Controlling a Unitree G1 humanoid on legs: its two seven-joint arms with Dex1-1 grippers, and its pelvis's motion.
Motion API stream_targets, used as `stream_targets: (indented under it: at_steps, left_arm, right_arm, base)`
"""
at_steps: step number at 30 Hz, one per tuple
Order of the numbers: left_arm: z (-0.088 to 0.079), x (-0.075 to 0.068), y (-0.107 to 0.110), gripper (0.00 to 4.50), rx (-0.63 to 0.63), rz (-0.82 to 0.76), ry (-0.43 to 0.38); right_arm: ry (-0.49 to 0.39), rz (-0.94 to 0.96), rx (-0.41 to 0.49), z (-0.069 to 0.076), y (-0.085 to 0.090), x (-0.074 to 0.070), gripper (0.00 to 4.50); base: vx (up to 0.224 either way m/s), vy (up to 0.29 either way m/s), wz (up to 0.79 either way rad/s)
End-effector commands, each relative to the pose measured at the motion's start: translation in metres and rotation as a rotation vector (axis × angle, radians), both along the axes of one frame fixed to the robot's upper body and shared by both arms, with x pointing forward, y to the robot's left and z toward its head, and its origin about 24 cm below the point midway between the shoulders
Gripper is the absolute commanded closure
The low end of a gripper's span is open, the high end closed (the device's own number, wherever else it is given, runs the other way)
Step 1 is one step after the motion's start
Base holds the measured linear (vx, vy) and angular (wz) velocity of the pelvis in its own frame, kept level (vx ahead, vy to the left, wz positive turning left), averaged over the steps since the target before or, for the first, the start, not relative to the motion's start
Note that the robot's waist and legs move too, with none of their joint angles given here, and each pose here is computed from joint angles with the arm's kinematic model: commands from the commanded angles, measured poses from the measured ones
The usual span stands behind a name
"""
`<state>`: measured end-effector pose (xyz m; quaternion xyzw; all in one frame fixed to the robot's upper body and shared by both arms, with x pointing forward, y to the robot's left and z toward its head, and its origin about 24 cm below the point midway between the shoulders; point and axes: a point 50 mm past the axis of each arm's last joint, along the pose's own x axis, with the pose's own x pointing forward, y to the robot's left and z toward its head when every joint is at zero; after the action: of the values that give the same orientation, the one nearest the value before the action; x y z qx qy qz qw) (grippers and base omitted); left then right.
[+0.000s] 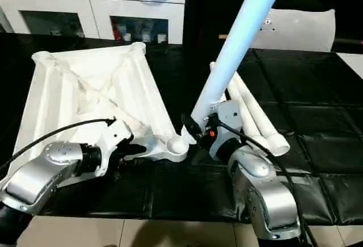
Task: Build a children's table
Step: Insert table leg to table base
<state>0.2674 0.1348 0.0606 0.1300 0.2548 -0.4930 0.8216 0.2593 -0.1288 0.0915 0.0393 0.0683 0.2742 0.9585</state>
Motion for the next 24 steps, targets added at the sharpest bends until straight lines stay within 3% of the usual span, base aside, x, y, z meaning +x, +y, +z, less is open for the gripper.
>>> stream_targets:
  at_steps: [1, 5, 14, 21, 24]
  left_arm:
    - [-0.001, 0.001, 0.000, 3.16, 0.019, -0.001, 0.011]
    - [-0.003, 0.001, 0.001, 3.34, 0.030, -0.012, 0.024]
    - [-0.009, 0.002, 0.002, 4.22, 0.084, -0.034, 0.031]
    - [-0.005, 0.005, 0.001, 4.48, 0.064, -0.054, 0.008]
    - [-0.004, 0.004, -0.001, 4.50, 0.057, -0.116, 0.001]
  right_arm:
    - [-0.027, -0.002, 0.001, 0.005, -0.004, 0.001, 2.56]
    - [-0.027, 0.007, -0.005, 0.004, -0.004, 0.002, 2.56]
    - [-0.027, 0.041, -0.017, 0.004, -0.003, 0.003, 2.56]
    - [-0.025, 0.075, -0.018, 0.005, 0.000, 0.004, 2.56]
    - [0.022, 0.174, -0.017, 0.001, 0.006, 0.003, 2.56]
  base:
    - [0.000, 0.000, 0.00]
    - [0.000, 0.000, 0.00]
    - [0.000, 0.000, 0.00]
    - [0.000, 0.000, 0.00]
    - [0.000, 0.000, 0.00]
